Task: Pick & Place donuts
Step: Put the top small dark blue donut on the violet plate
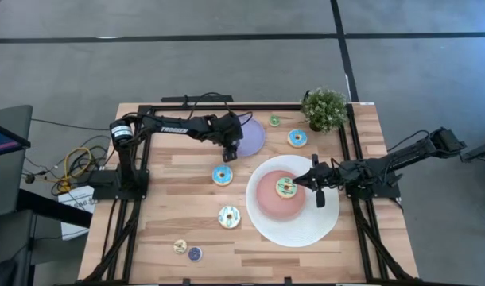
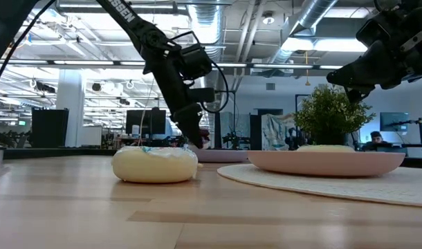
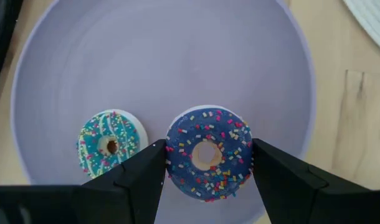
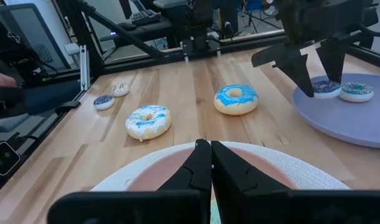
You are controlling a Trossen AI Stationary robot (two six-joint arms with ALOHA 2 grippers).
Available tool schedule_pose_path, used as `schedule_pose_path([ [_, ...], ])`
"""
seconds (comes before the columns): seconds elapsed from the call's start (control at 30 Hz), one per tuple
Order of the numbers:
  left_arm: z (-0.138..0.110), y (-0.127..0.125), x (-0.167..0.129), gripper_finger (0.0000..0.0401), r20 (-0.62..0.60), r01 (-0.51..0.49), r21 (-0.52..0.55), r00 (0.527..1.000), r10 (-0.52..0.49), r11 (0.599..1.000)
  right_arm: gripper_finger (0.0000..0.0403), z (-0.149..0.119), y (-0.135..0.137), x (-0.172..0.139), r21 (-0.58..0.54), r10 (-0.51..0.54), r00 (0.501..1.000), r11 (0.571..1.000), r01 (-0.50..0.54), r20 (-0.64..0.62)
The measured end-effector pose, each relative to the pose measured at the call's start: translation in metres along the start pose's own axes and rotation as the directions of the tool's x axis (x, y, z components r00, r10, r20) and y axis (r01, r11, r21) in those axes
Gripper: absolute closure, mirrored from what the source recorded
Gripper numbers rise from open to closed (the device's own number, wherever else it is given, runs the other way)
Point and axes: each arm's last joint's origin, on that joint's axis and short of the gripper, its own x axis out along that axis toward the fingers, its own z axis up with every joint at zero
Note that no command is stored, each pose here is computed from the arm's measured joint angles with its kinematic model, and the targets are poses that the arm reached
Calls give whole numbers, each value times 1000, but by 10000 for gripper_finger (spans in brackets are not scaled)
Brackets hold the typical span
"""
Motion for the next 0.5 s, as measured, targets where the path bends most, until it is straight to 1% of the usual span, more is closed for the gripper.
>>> schedule_pose_path([
  [0.5,-4,3,1,181,-28,-8,-32,1000,7,999,403,0,0,0,1,1,1000,1000,-1,5],
])
